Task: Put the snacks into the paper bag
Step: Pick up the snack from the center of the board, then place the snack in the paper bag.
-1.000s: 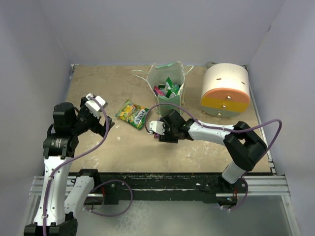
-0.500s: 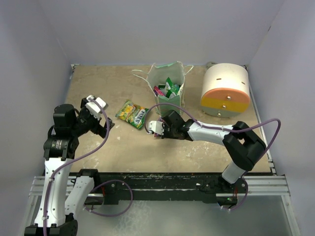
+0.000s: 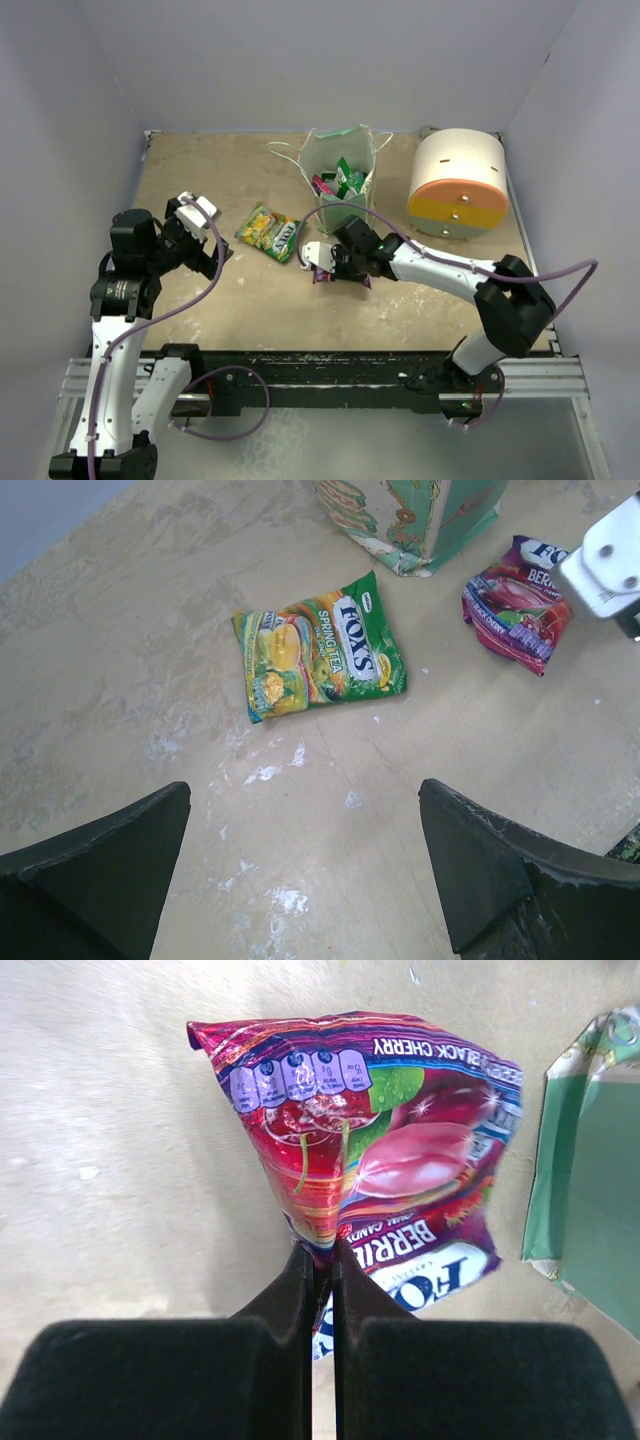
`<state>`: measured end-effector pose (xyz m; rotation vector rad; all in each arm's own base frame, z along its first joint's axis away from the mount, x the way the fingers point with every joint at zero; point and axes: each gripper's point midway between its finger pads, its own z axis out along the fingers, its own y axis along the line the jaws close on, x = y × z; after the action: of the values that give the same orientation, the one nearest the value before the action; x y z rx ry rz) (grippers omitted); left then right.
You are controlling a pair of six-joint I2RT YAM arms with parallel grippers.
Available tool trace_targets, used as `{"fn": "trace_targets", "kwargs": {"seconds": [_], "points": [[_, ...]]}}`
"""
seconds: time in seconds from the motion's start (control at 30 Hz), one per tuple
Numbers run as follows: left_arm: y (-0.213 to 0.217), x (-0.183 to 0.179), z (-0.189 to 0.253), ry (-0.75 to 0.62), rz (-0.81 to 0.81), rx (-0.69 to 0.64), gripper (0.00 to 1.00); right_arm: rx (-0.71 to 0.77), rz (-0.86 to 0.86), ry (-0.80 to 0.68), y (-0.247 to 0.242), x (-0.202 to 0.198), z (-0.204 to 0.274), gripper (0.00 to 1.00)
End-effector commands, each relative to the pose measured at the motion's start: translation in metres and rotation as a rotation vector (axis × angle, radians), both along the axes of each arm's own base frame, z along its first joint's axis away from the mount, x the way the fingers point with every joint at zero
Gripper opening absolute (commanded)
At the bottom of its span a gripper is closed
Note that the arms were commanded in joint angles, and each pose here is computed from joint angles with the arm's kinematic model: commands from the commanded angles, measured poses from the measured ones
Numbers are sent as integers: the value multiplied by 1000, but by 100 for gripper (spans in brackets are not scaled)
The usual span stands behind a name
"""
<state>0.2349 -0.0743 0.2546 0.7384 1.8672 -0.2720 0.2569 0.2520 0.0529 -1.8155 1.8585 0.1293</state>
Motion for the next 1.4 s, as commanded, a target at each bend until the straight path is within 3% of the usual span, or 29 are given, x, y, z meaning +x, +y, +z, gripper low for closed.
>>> {"fn": "trace_targets", "kwargs": {"seconds": [0.0,0.57,0.73,1.17,1.37], "points": [[1,5,9,-50,-6,7,99,172,78,39,28,-16,63,0],[13,13,5,-50,71,29,99,565,310,59,75,-56,220,0],[24,18,9,-56,141,41,99,662,281,-34,78,-50,272,0],[32,22,14,-76,198,50,99,771,-4,-383,38,22,370,0],[31,20,15,-83,191,47,99,762,-122,-439,13,74,383,0]]}}
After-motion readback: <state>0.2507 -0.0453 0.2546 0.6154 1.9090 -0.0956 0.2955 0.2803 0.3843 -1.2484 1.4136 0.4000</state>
